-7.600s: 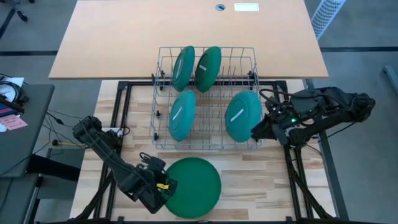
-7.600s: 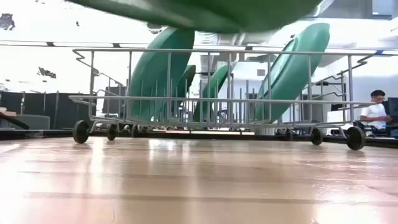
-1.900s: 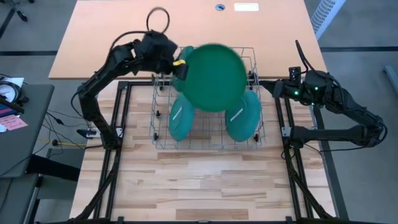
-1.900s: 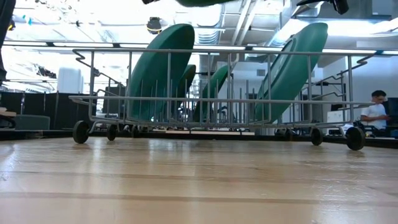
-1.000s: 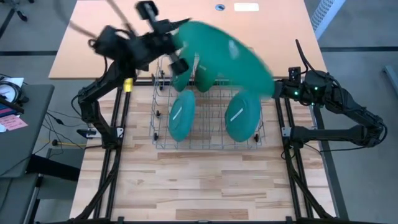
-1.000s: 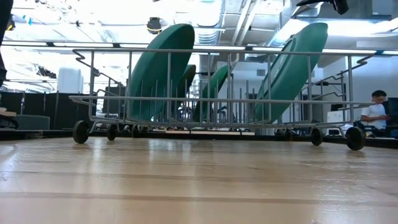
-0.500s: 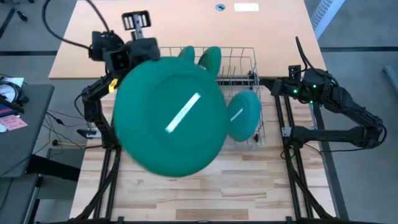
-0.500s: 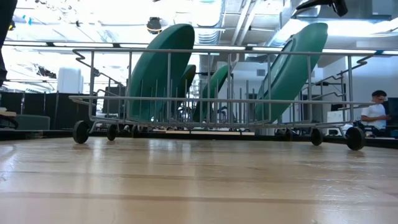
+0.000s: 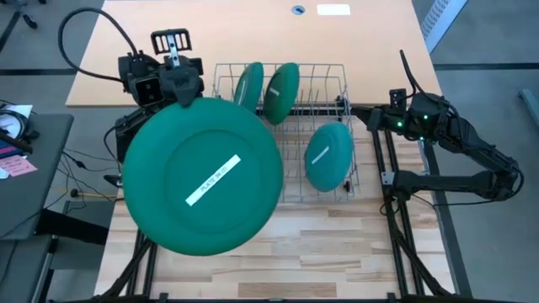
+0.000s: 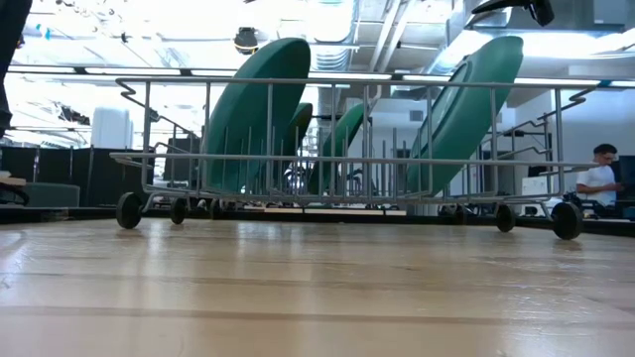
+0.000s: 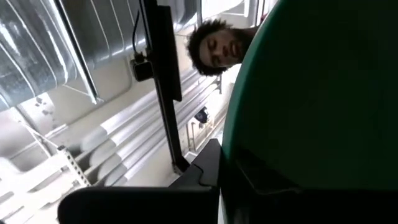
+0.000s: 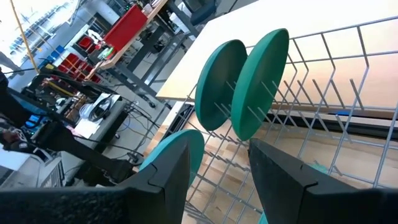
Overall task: Sort dishes
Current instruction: Put the green plate into the dish rack
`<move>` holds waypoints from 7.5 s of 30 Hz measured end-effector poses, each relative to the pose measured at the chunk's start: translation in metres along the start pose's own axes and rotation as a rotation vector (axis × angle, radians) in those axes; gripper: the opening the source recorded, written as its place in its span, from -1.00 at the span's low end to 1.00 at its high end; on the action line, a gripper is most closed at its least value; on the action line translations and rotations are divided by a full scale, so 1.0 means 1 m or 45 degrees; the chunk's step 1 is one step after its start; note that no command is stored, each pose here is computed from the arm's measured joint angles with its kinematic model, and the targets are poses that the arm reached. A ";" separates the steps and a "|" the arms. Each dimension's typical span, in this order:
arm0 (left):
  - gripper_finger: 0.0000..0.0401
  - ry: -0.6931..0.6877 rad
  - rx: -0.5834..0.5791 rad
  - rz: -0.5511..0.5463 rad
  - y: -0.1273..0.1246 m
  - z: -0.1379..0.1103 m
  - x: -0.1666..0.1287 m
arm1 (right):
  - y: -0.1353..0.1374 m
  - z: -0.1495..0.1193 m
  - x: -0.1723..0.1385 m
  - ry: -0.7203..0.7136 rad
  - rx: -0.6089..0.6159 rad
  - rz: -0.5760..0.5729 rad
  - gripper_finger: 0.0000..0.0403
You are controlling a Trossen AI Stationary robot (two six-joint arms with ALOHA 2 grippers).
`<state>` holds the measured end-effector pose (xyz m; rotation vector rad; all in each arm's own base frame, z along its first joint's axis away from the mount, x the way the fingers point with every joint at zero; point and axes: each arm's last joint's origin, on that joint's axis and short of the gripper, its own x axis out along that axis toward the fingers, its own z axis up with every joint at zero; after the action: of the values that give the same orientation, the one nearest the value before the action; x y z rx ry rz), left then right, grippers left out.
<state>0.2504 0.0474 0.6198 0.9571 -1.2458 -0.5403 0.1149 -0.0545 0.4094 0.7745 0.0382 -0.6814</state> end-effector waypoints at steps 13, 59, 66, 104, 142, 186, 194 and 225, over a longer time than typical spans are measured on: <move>-1.00 0.003 -0.048 -0.014 0.000 -0.001 0.000 | 0.000 0.000 0.000 0.000 0.000 0.000 -0.16; -0.98 0.377 -0.096 2.338 0.013 -0.013 -0.018 | 0.000 -0.001 0.000 0.011 0.002 0.000 -0.16; -0.98 0.762 0.007 1.793 0.011 -0.027 -0.008 | 0.014 0.010 -0.002 -0.073 -0.028 0.244 -0.18; -0.98 2.159 -0.432 2.078 -0.079 -0.055 -0.049 | 0.077 0.062 0.057 -0.390 -0.683 0.061 0.15; -0.98 2.715 0.362 1.121 -0.058 -0.054 -0.035 | 0.095 0.084 0.039 -0.053 0.777 0.692 0.11; -0.98 2.739 1.057 0.244 -0.047 -0.065 -0.005 | 0.119 0.079 0.161 -0.195 1.429 1.232 -0.42; -0.97 2.739 1.018 0.235 -0.050 -0.067 -0.007 | 0.119 0.078 0.162 -0.202 1.401 1.211 -0.69; -0.42 2.565 0.259 1.267 -0.085 -0.057 0.004 | 0.034 0.178 0.062 -0.172 0.612 1.231 -0.94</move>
<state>0.3185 0.0170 0.5493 0.4516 0.2531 1.1904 0.1461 -0.1881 0.5430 1.0753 -0.6095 0.1996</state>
